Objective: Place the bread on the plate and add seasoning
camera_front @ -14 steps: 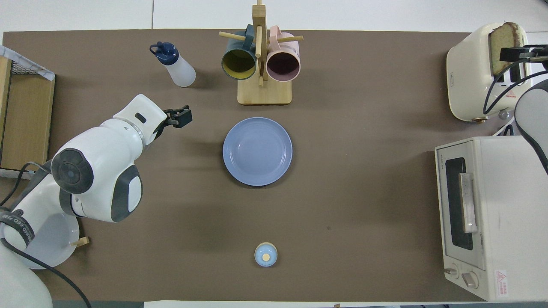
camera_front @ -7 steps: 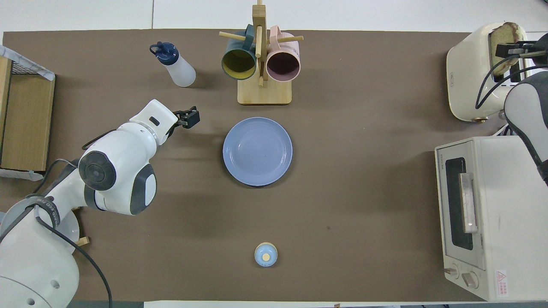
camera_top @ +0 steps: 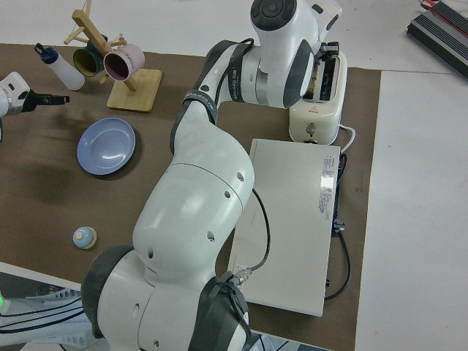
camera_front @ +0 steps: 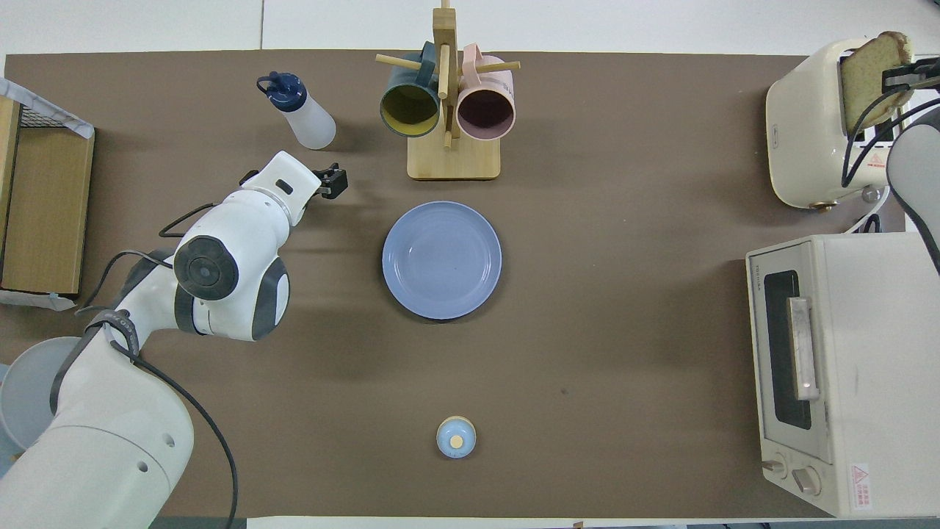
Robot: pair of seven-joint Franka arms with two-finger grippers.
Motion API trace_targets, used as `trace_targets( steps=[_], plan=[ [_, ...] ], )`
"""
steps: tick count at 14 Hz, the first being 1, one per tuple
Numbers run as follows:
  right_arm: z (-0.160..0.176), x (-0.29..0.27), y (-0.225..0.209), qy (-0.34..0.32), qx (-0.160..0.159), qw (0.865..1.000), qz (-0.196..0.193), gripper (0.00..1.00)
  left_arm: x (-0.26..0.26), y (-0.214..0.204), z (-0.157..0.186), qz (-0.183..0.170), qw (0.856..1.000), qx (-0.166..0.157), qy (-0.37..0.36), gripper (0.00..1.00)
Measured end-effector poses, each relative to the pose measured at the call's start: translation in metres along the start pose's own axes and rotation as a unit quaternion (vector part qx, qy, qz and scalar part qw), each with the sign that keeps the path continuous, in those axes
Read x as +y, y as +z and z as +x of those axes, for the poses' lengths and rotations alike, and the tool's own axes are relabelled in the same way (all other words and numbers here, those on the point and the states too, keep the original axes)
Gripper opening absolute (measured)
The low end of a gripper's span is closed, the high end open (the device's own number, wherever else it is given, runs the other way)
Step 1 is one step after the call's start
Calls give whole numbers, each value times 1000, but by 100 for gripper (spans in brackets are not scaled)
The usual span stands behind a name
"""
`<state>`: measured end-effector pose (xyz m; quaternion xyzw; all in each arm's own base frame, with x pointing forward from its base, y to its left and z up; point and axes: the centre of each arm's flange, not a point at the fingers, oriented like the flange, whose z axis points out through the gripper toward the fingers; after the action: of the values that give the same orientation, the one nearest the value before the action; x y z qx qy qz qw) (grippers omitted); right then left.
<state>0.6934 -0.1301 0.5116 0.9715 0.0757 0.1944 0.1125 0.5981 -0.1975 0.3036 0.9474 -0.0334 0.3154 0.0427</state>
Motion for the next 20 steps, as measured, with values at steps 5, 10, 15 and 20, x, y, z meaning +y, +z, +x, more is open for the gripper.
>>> trace_targets(
  steps=[5,10,15,20],
  plan=[
    [18,-78,-118,-61,-87,994,29,7,3,6,2,1,1000,19,-5,100],
    [17,-201,-158,-61,-97,989,96,7,3,18,5,3,999,33,-14,100],
    [-22,-313,-133,-34,-79,986,140,7,4,19,19,2,999,48,-23,100],
    [-69,-451,-137,36,-50,983,175,7,4,30,23,7,998,51,-21,100]
  ],
)
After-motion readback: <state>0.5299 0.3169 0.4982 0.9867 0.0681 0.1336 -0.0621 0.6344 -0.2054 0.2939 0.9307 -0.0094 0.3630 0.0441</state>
